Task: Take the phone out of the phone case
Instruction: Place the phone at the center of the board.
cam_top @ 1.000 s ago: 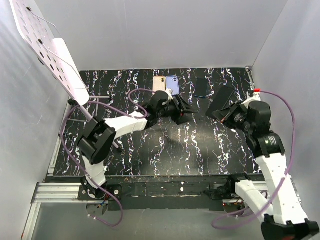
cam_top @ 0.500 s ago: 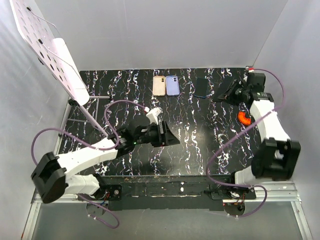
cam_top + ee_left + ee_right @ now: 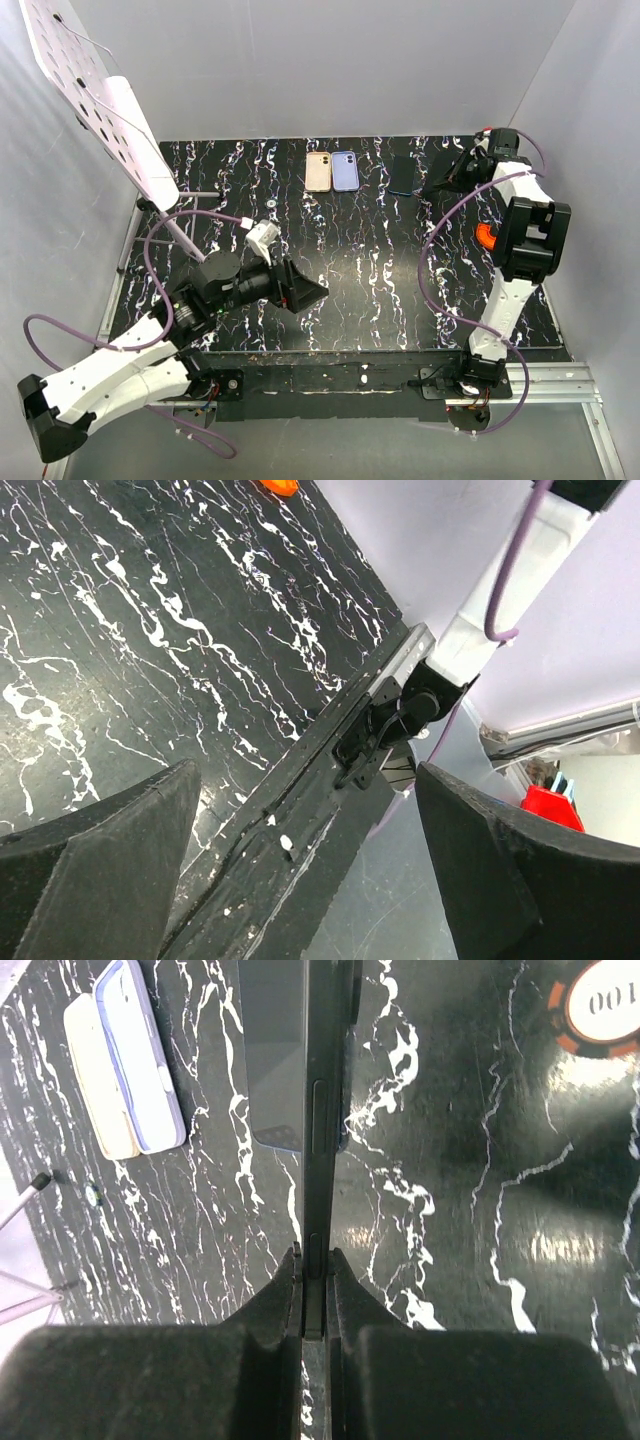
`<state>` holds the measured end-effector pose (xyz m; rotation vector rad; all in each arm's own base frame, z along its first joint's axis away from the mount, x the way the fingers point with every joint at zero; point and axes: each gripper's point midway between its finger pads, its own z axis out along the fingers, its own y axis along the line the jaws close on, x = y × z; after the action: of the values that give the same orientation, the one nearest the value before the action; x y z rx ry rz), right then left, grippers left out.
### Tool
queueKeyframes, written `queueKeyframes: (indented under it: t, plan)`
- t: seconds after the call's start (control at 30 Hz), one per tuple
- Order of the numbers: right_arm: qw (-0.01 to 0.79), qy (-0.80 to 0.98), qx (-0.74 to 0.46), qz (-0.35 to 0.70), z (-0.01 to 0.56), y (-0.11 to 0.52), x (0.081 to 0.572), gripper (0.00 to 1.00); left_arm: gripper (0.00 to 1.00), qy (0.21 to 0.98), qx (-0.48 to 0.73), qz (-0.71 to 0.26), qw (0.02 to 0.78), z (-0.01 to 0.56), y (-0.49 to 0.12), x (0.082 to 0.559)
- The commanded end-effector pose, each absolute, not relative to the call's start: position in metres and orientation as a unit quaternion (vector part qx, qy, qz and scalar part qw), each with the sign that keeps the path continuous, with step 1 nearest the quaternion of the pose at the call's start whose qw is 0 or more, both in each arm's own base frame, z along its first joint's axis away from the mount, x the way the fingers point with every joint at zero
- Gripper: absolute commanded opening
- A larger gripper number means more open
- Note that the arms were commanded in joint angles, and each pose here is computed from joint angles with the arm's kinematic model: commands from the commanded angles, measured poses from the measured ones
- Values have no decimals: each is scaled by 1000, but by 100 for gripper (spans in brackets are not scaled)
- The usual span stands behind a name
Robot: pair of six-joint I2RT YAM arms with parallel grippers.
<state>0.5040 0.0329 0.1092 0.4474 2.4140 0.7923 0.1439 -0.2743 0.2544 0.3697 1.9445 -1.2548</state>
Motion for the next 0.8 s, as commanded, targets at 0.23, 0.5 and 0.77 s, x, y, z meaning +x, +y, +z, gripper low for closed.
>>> queueKeyframes:
  t: [0.23,0.5,0.77]
  plan:
    - [253,874,116,399,94,44,529,1,89,758,150,-449,449,259,-245,148]
    - [204,882,115,410,69,42,530,1,89,750,134,-441,474,272,-237,154]
    - [177,886,136,407,60,39,537,20,90,756,133,-432,473,271,-242,161]
